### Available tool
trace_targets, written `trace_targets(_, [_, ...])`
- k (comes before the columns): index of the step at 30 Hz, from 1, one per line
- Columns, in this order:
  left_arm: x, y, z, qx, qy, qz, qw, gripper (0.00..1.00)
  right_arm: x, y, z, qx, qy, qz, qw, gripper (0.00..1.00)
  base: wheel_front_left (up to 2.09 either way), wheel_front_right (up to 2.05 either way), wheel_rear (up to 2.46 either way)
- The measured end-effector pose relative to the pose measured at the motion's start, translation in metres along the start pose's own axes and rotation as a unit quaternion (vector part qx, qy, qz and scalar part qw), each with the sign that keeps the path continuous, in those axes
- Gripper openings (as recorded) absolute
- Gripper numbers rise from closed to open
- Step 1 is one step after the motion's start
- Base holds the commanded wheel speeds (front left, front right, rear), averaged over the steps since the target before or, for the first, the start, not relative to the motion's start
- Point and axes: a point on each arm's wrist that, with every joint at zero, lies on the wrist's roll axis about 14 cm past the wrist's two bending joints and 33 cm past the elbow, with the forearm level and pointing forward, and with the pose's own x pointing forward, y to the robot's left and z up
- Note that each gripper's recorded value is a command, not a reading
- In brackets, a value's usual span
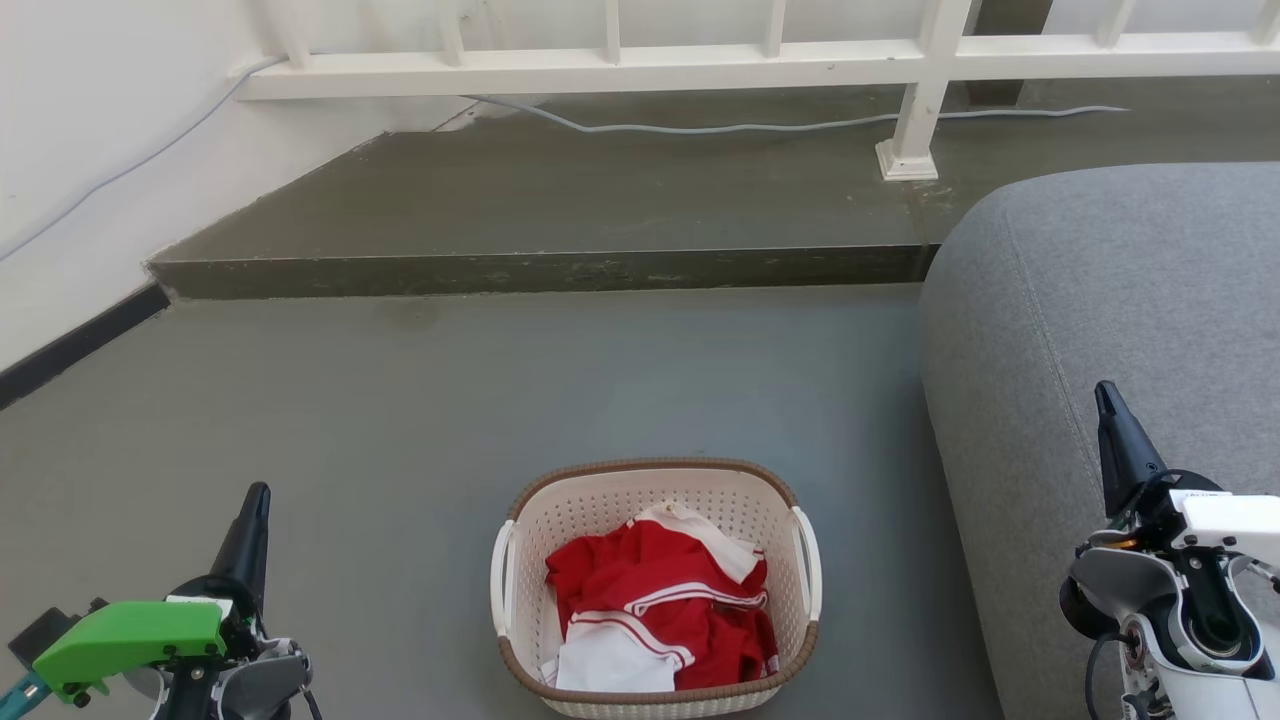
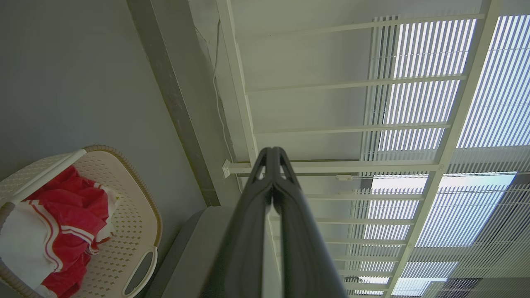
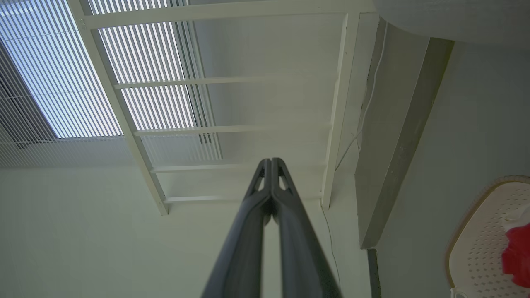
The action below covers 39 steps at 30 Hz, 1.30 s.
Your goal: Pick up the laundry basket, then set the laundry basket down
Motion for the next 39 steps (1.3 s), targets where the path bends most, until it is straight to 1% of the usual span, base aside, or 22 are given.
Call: trace_targets(39, [0.0001,-0.0001,0.0001,0.000,0.000,0.000,1.000,0.00,0.0000,0.0004,0.0000,0.000,0.000,0.001,1.000,0.00,0.00,0.00,0.00])
